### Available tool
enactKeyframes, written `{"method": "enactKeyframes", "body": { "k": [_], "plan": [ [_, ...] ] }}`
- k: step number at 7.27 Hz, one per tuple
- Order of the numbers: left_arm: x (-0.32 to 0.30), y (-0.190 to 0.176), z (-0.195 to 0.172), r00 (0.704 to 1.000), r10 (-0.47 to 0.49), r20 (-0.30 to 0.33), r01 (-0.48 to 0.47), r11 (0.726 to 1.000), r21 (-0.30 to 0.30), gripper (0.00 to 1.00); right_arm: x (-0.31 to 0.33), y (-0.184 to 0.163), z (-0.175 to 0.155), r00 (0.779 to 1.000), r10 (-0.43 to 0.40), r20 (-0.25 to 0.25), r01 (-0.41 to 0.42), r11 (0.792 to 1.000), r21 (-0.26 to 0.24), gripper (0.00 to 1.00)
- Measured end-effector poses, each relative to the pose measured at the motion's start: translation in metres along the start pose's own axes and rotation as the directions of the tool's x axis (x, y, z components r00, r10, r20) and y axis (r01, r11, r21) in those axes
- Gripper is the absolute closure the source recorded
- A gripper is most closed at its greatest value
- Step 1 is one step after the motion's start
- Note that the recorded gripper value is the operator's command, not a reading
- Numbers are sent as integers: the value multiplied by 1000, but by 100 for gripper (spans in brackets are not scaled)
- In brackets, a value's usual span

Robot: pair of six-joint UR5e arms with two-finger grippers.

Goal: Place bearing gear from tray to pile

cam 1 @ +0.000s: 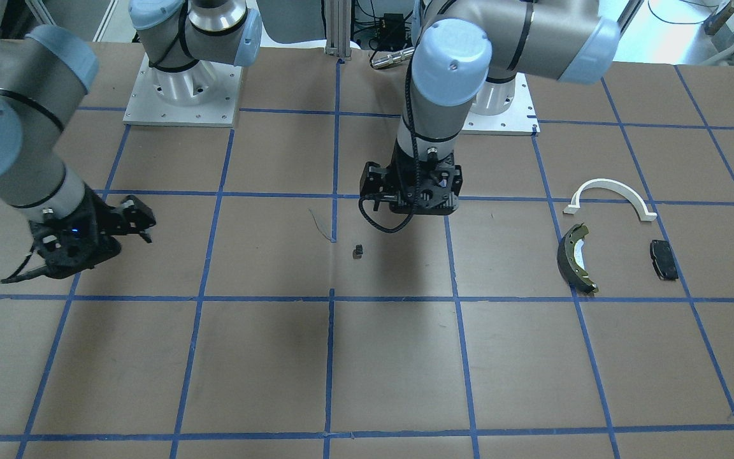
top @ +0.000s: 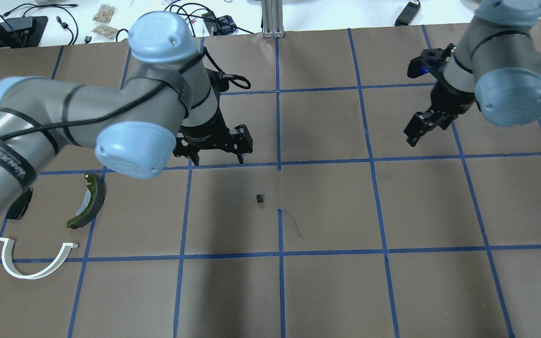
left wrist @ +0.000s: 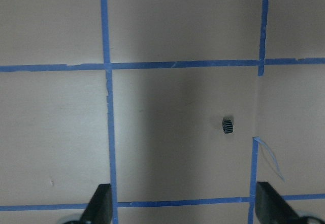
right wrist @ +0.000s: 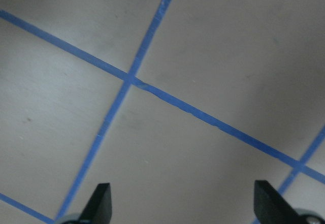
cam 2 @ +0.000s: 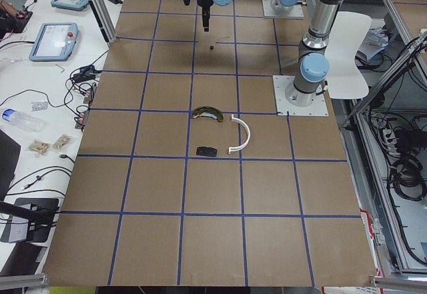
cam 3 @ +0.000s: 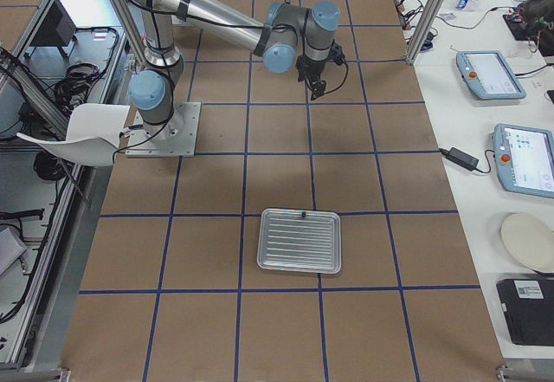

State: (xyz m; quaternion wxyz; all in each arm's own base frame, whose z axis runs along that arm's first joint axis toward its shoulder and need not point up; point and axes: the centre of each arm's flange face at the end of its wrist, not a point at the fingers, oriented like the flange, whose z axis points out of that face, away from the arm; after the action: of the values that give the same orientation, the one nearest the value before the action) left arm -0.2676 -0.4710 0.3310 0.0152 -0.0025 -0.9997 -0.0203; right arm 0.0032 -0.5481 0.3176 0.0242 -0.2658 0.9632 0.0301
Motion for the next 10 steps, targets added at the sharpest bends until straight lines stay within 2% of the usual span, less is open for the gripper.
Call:
{"method": "enactKeyframes", "body": {
  "k": [2,3,4,5,7,9,10],
  "plan": [
    [28,3,71,1000,-8,-1,8,1000,17,0,85,61,-1,991,-132,-5,132,991,1,0],
    [34,1,99,1000,-8,7,8,1000,7,0,125,97,2,984,-179,1,179,984,6,0],
    [37,1,120,1000,-9,15,9,1000,-10,0,164,133,11,973,-230,1,230,973,14,0],
    [38,1,134,1000,-12,18,13,1000,-21,0,204,163,28,955,-296,-31,297,955,20,0],
    [39,1,146,1000,-26,16,26,999,-26,0,269,197,73,895,-433,-105,436,900,4,0],
    [41,0,153,999,-41,19,42,999,-33,6,308,203,99,806,-580,-121,582,813,-23,0],
    [41,0,155,999,-45,20,46,998,-35,17,318,202,107,774,-623,-117,624,781,-27,0]
  ]
}}
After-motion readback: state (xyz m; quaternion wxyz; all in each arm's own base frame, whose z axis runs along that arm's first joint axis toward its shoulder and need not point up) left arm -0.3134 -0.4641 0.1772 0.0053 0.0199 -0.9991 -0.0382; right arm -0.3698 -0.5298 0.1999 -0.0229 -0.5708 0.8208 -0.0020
